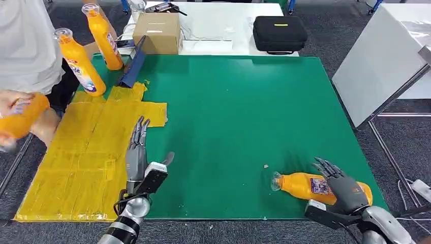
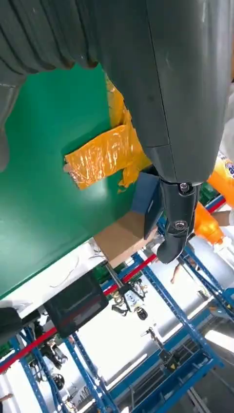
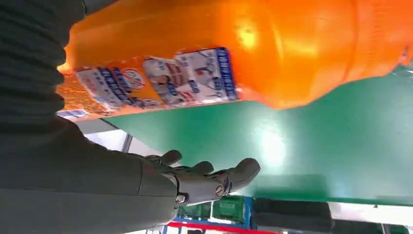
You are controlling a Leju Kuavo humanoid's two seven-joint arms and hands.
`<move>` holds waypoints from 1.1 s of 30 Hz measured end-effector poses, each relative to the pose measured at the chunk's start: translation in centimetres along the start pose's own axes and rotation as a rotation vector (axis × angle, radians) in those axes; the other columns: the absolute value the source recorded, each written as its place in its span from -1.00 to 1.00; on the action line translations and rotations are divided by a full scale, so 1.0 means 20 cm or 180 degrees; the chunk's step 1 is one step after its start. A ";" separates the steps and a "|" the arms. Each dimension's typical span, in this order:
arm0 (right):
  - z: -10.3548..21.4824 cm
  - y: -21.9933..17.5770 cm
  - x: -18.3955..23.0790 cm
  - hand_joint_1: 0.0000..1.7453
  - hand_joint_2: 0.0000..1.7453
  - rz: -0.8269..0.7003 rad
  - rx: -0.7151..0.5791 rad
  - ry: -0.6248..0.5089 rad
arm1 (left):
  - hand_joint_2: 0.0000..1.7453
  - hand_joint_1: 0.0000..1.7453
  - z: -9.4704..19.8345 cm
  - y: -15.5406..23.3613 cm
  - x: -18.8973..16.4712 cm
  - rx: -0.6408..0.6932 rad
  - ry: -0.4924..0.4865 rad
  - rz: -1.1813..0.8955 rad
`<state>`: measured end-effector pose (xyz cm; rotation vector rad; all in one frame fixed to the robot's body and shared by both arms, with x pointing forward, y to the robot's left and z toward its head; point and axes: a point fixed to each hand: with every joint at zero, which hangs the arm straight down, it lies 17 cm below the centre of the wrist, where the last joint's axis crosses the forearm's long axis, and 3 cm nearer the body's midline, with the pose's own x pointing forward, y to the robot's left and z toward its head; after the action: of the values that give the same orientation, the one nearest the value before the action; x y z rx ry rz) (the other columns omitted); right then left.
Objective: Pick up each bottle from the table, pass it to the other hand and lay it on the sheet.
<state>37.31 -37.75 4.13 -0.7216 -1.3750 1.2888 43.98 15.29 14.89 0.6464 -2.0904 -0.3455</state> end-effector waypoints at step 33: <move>0.07 0.04 -0.44 -1.00 1.00 0.0523 0.0412 0.0587 | 1.00 -1.00 -0.05 -0.07 0.12 -0.0112 -0.0152 0.0294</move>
<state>37.95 -46.22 1.15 -0.8553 -1.0919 1.3890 44.14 12.66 16.46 0.5237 -2.1470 -0.3476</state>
